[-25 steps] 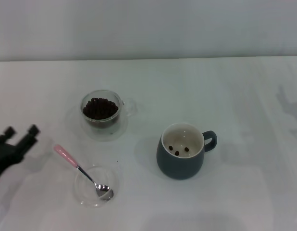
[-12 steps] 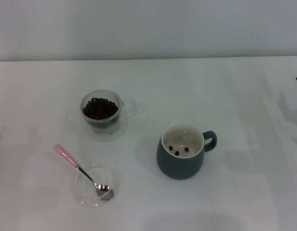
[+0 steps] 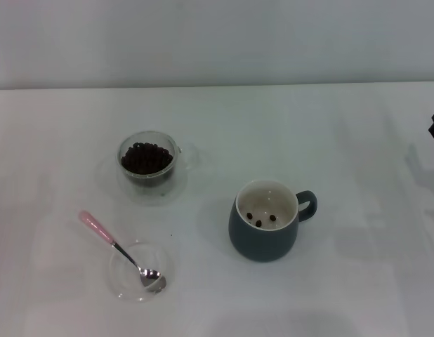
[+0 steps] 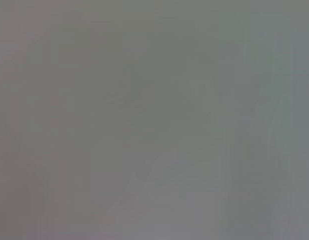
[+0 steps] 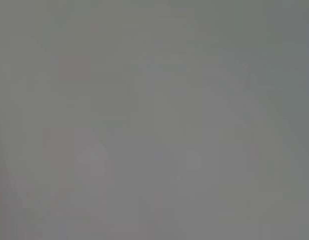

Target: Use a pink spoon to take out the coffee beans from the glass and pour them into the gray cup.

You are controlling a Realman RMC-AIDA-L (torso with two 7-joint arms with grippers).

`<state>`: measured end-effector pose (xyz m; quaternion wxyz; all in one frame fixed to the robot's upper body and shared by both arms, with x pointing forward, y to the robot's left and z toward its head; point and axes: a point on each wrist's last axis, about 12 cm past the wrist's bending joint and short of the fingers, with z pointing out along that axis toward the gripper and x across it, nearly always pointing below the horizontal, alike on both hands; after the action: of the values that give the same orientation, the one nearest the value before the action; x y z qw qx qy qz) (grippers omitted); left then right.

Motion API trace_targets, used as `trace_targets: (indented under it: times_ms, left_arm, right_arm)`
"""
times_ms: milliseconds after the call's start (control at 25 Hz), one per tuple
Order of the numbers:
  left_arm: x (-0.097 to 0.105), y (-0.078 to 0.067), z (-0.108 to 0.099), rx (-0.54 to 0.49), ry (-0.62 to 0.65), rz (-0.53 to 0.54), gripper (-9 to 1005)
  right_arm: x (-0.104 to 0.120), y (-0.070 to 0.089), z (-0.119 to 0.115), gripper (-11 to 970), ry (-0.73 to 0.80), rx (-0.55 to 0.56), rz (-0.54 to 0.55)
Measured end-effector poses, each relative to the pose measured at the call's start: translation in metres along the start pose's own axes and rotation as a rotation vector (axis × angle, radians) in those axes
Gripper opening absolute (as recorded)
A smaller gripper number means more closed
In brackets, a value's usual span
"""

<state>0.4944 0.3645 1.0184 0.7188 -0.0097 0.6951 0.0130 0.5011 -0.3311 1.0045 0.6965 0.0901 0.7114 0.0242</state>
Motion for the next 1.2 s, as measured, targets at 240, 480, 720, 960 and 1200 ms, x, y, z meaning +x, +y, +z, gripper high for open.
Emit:
trace_targets:
  times_ms: [240,480,720,960,1200]
  left_arm:
    - [0.000,-0.001,0.001,-0.005,-0.002,-0.007,787]
    - [0.004,-0.005,-0.004,-0.055,-0.014,-0.079,787]
    - [0.008,-0.011,-0.004,-0.084,0.003,-0.143,788]
    - [0.018,-0.021,-0.009,-0.127,0.042,-0.287,787]
    - [0.024,-0.031,-0.014,-0.075,0.082,-0.283,788]
  right_arm:
    - [0.000,0.001,0.000,875,-0.001,0.003,0.008]
    - [-0.008,-0.009,0.008,875,-0.023,0.012,-0.036]
    - [-0.007,-0.008,0.015,874,0.008,0.008,-0.054]
    - [-0.002,-0.017,0.017,875,0.076,0.046,-0.065]
    - [-0.005,-0.017,0.025,875,0.085,0.040,-0.091]
